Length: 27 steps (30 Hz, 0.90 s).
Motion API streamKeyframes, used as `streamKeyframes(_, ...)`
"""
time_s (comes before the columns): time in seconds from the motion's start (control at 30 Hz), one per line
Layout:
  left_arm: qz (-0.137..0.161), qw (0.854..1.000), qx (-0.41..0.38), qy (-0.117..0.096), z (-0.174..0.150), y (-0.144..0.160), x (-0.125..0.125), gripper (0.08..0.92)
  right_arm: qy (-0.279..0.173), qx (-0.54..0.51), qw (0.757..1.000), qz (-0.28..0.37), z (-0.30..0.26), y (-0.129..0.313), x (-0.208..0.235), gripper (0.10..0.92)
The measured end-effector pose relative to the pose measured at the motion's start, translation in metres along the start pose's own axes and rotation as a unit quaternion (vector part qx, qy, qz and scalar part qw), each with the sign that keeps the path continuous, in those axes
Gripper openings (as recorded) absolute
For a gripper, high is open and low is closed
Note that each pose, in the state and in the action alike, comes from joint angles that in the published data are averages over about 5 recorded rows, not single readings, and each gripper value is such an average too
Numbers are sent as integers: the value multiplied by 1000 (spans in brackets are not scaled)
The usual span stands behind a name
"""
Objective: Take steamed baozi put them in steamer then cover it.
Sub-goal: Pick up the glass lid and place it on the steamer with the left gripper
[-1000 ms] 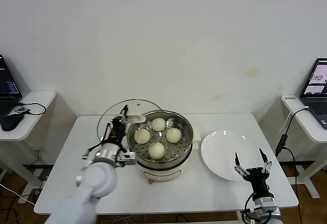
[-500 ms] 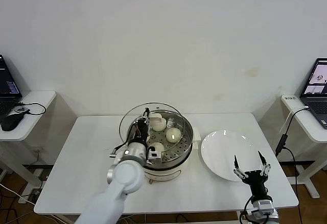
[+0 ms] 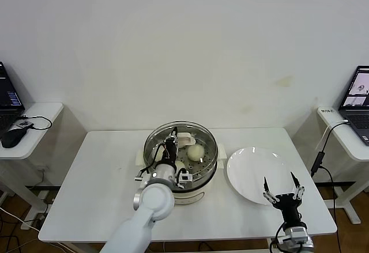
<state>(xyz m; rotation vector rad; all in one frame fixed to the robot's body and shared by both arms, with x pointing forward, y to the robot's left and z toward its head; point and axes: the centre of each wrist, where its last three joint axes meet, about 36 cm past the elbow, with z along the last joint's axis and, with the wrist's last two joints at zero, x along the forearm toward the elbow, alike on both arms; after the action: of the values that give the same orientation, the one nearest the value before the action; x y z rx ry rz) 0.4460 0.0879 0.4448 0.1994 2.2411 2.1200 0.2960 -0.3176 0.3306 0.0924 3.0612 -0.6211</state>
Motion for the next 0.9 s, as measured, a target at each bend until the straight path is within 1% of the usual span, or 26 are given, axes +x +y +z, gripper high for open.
streamKeyframes(0.4, 10, 1000, 3, 1, -5, -9, 4, 148, -1, 1, 1000, -5, 2, 1, 1, 823)
streamKeyframes(0.7, 10, 1000, 4, 0, -6, -12, 3, 148, 1, 2, 1000, -9, 3, 2, 2, 823)
streamKeyframes(0.8, 9, 1000, 5, -1, -6, -13, 4, 175, 1, 2, 1000, -11, 3, 3, 3, 823)
streamKeyframes(0.9, 8, 1000, 6, -3, -5, -12, 7, 247, 0, 2, 1000, -13, 2, 4, 3, 822)
